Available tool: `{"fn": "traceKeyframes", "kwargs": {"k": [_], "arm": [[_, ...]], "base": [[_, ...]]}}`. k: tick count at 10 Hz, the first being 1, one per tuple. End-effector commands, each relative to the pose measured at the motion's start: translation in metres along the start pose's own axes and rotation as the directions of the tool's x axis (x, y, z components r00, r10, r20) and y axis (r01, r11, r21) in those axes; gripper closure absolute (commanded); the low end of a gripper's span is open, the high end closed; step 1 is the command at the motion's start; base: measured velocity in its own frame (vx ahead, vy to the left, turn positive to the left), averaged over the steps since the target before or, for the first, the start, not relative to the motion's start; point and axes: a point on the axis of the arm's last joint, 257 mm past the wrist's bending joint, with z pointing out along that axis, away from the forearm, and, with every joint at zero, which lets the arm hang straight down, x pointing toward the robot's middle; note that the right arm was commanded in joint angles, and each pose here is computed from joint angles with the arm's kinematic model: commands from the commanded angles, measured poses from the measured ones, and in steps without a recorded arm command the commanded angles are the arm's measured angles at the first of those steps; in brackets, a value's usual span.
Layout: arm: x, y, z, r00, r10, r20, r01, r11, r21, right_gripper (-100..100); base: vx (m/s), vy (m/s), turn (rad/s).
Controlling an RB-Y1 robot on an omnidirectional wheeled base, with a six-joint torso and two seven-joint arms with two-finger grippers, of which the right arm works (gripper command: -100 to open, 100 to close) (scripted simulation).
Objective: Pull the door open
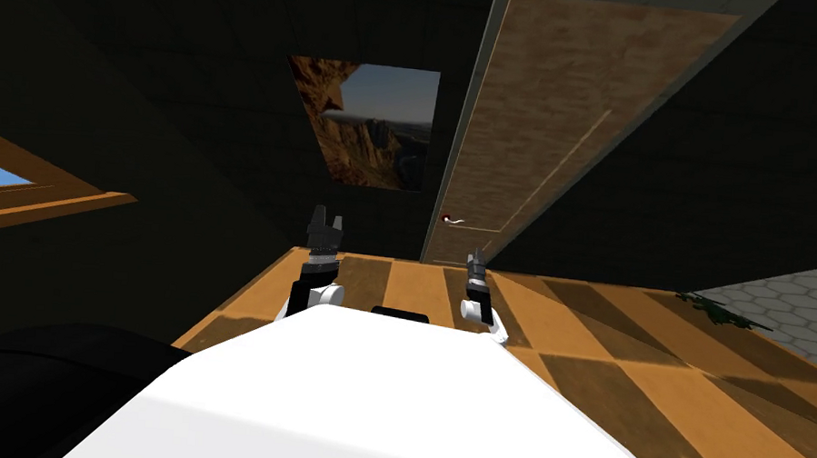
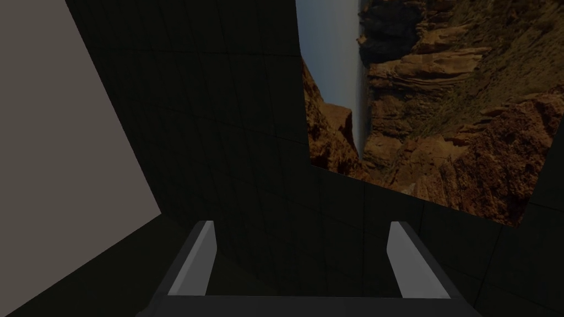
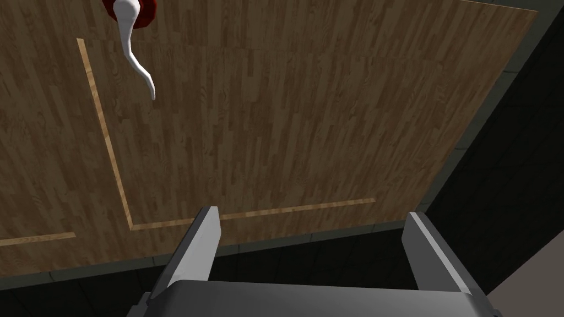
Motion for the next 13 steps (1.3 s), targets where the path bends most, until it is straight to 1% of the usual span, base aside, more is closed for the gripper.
{"fn": "traceKeyframes", "kwargs": {"k": [1, 3, 4, 6, 9, 13], "arm": [[-0.003, -0.011, 0.0009, 1.0, -0.002, 0.005, 0.002, 1.0, 0.022, -100], [-0.01, -0.025, 0.0026, 1.0, -0.005, 0.012, 0.005, 0.999, 0.048, -100], [-0.01, -0.028, 0.001, 1.0, -0.006, 0.013, 0.005, 0.998, 0.055, -100], [-0.017, -0.042, 0.0017, 1.0, -0.01, 0.022, 0.008, 0.996, 0.083, -100], [-0.029, -0.065, -0.0003, 0.999, -0.016, 0.037, 0.011, 0.991, 0.133, -100], [-0.044, -0.091, -0.0029, 0.998, -0.024, 0.059, 0.012, 0.982, 0.19, -100]], "base": [[0.058, -0.023, 0.073], [0.076, -0.039, 0.163], [0.058, -0.036, 0.044], [0.053, -0.032, 0.147], [0.079, -0.055, 0.133], [0.082, -0.057, 0.14]]}}
